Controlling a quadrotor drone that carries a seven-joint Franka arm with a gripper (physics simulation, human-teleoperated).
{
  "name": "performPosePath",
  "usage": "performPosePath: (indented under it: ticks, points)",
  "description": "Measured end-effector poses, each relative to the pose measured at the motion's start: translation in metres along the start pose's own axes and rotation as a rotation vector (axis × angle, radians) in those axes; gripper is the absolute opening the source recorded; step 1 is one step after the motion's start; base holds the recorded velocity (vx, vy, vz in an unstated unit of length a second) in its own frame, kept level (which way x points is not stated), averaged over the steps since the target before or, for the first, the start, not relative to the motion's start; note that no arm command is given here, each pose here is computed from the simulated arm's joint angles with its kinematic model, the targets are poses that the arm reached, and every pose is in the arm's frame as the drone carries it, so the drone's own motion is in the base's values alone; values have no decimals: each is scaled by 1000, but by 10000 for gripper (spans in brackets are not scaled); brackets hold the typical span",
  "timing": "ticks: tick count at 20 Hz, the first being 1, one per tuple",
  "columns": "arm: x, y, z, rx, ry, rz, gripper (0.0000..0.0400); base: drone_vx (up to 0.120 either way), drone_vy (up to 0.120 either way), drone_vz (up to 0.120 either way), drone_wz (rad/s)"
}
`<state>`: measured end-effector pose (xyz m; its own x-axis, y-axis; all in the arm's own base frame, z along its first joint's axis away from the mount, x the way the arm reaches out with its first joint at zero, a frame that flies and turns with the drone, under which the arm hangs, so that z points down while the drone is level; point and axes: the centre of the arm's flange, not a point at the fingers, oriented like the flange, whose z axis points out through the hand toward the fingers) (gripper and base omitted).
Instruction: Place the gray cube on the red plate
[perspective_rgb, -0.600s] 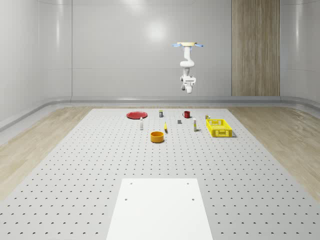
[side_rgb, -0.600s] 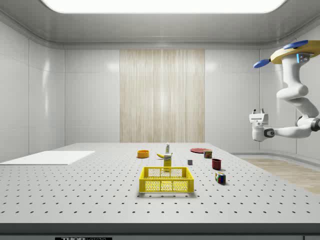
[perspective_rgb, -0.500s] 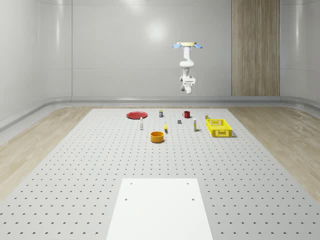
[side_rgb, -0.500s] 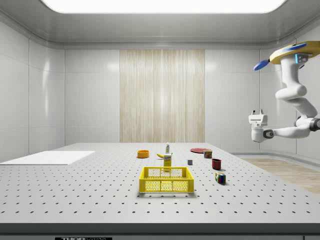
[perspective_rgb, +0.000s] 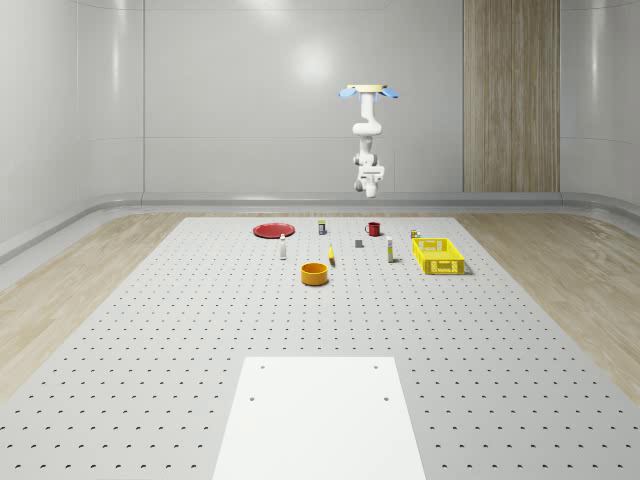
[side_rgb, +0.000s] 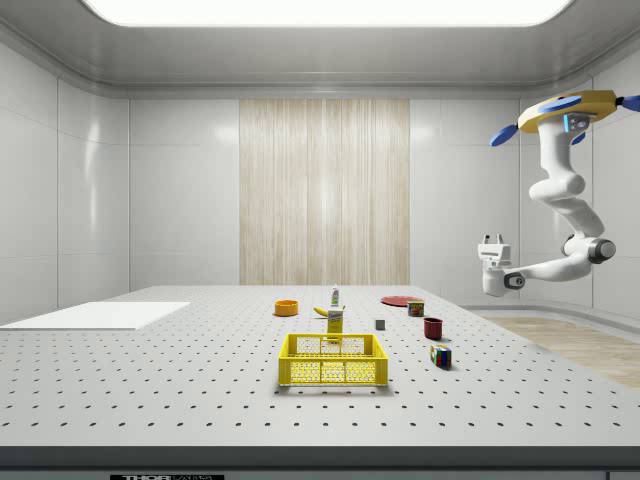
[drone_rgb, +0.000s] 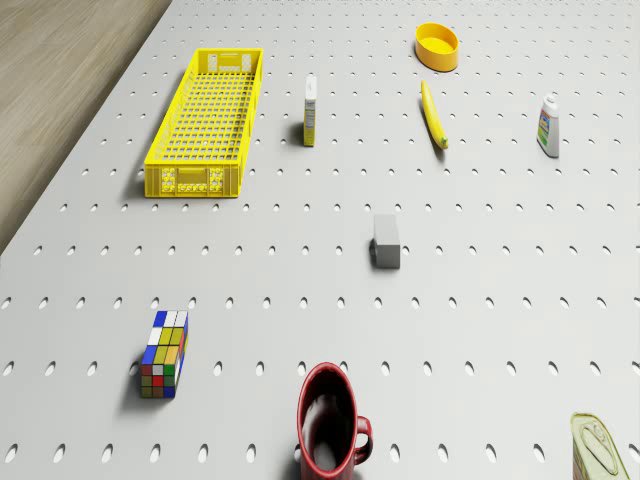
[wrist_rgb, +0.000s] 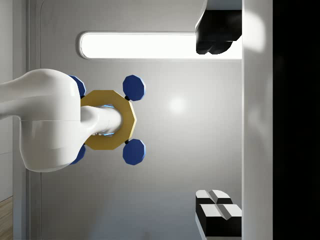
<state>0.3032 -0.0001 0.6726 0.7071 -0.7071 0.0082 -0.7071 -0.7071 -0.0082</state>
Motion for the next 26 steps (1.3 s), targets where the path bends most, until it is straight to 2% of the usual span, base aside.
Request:
performPosePath:
  ticks: [8, 26]
  points:
    - [1, -1, -15, 4, 4, 0, 400, 120, -120, 0, 0]
    - [0, 0, -19, 13, 16, 0, 400, 120, -120, 0, 0]
